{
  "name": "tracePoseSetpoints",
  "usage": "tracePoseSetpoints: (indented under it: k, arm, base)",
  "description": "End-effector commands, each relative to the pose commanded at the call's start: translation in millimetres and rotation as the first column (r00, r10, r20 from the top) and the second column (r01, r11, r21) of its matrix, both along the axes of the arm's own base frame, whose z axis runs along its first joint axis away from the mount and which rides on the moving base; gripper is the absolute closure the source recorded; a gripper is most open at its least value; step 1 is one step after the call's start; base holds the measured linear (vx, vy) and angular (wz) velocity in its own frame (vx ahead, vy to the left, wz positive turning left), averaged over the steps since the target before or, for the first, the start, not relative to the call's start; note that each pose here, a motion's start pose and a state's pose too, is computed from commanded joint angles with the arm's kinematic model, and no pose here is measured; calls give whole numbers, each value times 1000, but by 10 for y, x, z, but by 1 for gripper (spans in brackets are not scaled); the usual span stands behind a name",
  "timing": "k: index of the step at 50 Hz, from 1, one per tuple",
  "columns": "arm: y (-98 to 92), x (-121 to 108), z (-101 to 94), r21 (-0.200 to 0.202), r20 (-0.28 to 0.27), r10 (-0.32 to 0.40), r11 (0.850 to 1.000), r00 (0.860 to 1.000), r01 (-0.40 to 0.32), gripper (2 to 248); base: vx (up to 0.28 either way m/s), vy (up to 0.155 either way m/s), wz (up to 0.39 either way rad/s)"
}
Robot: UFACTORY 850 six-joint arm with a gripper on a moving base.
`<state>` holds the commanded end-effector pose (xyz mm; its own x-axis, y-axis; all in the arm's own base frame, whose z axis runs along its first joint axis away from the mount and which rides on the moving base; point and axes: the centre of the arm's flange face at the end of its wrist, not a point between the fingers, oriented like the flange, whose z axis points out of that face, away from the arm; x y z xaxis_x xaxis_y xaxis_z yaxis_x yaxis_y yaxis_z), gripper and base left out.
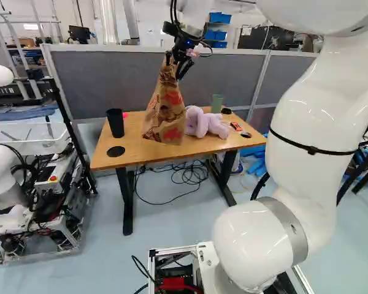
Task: Pick up the bag on the ground and place it on the table
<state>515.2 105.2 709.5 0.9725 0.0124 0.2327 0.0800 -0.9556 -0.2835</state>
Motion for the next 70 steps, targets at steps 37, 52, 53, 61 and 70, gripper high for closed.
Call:
tracePoseSetpoints:
  k: [37, 52, 53, 61, 70]
  arm:
    - [0, 0, 0, 0, 0, 0, 1000, 1000, 0, 229]
    - [0, 0, 0, 0, 0, 0, 1000, 1000, 0, 229]
    - [0, 0, 0, 0, 0, 0, 1000, 1000, 0, 229]
    - [0, 8, 2, 1, 9, -3, 1000, 1000, 3, 229]
    - [0, 36, 4, 2, 18, -6, 1000, 1000, 6, 229]
  base:
    - [48, 48, -1]
    - [0, 0, 0]
    - [0, 0, 0]
    - [0, 0, 0]
    - [0, 0, 0]
